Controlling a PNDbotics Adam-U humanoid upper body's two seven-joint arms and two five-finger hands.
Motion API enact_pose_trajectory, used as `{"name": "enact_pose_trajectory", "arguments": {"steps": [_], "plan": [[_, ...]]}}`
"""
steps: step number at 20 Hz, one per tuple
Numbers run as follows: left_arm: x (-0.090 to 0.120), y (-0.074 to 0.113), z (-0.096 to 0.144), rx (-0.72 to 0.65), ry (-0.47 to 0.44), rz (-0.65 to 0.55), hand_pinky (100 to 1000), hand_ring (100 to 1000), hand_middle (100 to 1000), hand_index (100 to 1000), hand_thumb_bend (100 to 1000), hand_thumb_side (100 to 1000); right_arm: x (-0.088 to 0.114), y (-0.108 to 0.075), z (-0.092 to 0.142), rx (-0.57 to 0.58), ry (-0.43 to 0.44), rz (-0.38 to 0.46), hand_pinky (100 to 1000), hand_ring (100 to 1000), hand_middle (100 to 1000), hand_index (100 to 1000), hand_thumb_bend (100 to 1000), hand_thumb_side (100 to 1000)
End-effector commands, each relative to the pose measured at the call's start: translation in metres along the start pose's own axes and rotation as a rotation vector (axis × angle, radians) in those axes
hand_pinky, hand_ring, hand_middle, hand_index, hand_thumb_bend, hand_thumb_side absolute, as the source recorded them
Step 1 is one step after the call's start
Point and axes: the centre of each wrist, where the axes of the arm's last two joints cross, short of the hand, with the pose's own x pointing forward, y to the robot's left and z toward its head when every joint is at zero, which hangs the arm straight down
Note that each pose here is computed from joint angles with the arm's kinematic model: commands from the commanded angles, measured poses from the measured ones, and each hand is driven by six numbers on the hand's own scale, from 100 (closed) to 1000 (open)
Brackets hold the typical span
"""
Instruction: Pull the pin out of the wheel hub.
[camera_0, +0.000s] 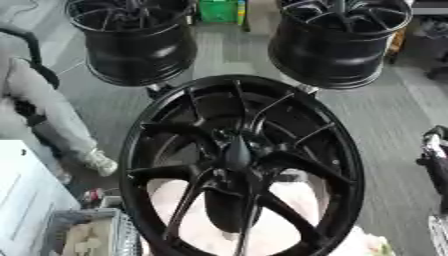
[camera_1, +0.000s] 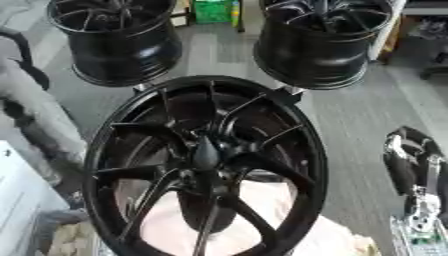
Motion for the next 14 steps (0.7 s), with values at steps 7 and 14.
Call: {"name": "enact_pose_trajectory", "arguments": {"steps": [7,14], "plan": [[0.079,-0.039,-0.015,-0.013,-0.117,0.307,709,640,665,789,100,816,0.008,0.003,-0.005,0.003,-0.025,-0.029,506,705,748,770,100,546],[0.097,-0.065,-0.012,-0.073,-0.117,0.394,708,637,661,785,100,842,0.011,0.008,-0.006,0.021,-0.034,-0.040,506,705,748,770,100,548]]}}
